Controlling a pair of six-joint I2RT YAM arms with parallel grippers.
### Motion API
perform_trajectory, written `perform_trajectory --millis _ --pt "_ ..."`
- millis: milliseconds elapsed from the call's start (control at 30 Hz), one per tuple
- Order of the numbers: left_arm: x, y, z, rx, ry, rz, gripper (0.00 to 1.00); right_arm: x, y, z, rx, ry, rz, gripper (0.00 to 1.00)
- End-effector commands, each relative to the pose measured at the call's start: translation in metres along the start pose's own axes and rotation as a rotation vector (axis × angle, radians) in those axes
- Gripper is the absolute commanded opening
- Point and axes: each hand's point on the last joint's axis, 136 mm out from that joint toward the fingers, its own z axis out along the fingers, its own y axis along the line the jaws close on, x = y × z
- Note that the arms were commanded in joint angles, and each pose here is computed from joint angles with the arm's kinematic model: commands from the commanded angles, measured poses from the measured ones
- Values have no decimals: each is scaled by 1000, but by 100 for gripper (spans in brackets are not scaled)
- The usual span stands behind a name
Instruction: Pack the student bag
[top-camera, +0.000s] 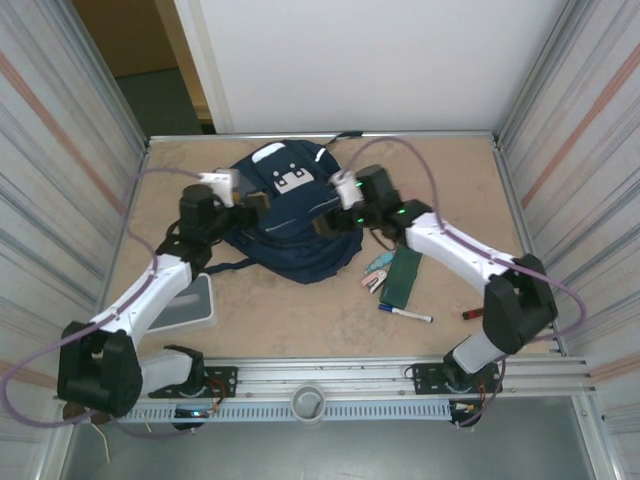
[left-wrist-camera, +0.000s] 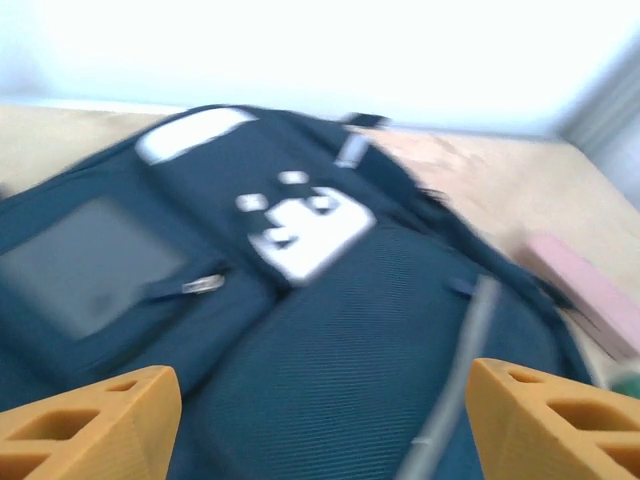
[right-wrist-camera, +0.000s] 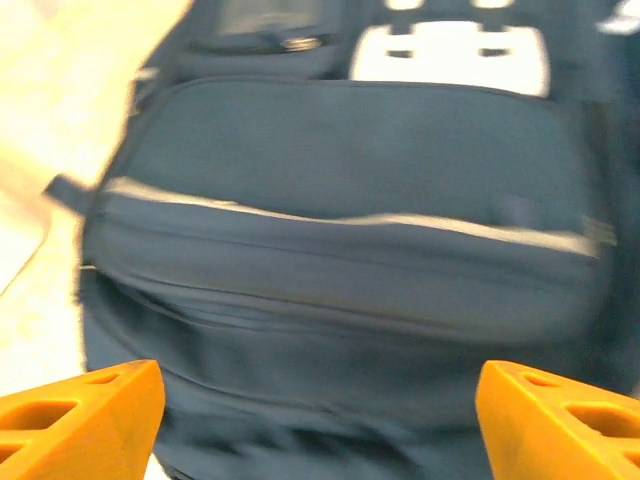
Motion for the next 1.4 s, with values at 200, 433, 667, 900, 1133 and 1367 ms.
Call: perform_trajectory --millis 200,433,667,900,1133,1367 --pt "69 -82 61 190 393 538 82 48 -116 -50 258 47 452 87" --pt "92 -79 92 157 532 602 76 64 -129 -48 311 76 465 88" --pt "82 -78 102 148 529 586 27 87 -177 -54 531 200 412 93" --pt "19 -94 74 315 293 371 0 103 -231 -31 643 387 328 99" --pt "-5 -89 61 370 225 305 0 128 -256 -9 634 527 293 99" --pt "-8 -86 63 375 225 295 0 139 -259 14 509 575 324 87"
